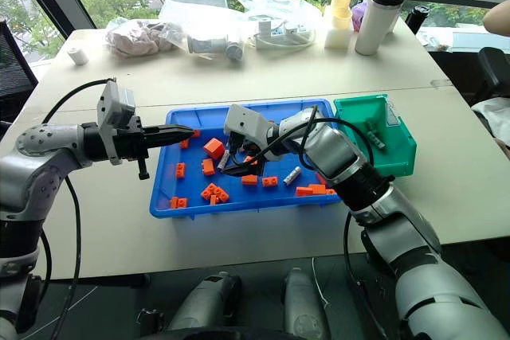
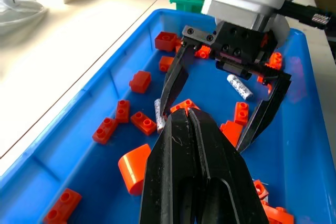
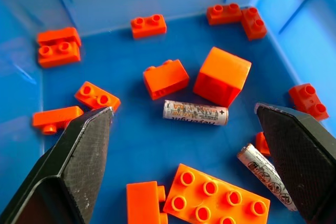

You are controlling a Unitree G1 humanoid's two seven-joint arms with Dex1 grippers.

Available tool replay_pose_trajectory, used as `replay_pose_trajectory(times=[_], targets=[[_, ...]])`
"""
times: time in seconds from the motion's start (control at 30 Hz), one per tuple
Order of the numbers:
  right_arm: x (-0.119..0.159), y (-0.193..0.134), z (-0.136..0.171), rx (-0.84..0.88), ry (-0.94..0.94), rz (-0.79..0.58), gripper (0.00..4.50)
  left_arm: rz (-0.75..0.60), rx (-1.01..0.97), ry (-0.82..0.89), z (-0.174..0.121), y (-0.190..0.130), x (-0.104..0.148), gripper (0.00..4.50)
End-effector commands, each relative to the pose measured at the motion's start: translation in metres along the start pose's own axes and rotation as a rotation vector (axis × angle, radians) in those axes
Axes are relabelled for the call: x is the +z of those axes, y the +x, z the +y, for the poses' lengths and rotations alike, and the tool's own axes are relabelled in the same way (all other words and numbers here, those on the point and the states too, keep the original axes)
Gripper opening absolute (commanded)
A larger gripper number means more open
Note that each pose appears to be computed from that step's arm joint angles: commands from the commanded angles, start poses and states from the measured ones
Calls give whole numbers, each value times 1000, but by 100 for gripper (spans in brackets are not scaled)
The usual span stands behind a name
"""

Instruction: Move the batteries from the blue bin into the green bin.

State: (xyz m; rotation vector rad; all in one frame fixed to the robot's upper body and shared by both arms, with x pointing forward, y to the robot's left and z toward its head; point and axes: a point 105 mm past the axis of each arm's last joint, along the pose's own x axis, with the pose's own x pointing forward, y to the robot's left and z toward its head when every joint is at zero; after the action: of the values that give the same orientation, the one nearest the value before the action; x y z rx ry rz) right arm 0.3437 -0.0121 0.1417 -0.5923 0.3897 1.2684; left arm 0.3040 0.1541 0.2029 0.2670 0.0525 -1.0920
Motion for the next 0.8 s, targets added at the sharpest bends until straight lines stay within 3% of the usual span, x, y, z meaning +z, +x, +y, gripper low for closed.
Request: replay_pose_trajectory(times=[0.03,0.63,0.8], targets=[[7,9,-10,-21,-17,10,447,-21,22,61,-1,-6,13,0],[3,34,-9,-20,3,65,447,-15,60,66,-2,-11,10,0],[3,38,-7,-31,21,74,220,-19,58,64,-3,-9,9,0]])
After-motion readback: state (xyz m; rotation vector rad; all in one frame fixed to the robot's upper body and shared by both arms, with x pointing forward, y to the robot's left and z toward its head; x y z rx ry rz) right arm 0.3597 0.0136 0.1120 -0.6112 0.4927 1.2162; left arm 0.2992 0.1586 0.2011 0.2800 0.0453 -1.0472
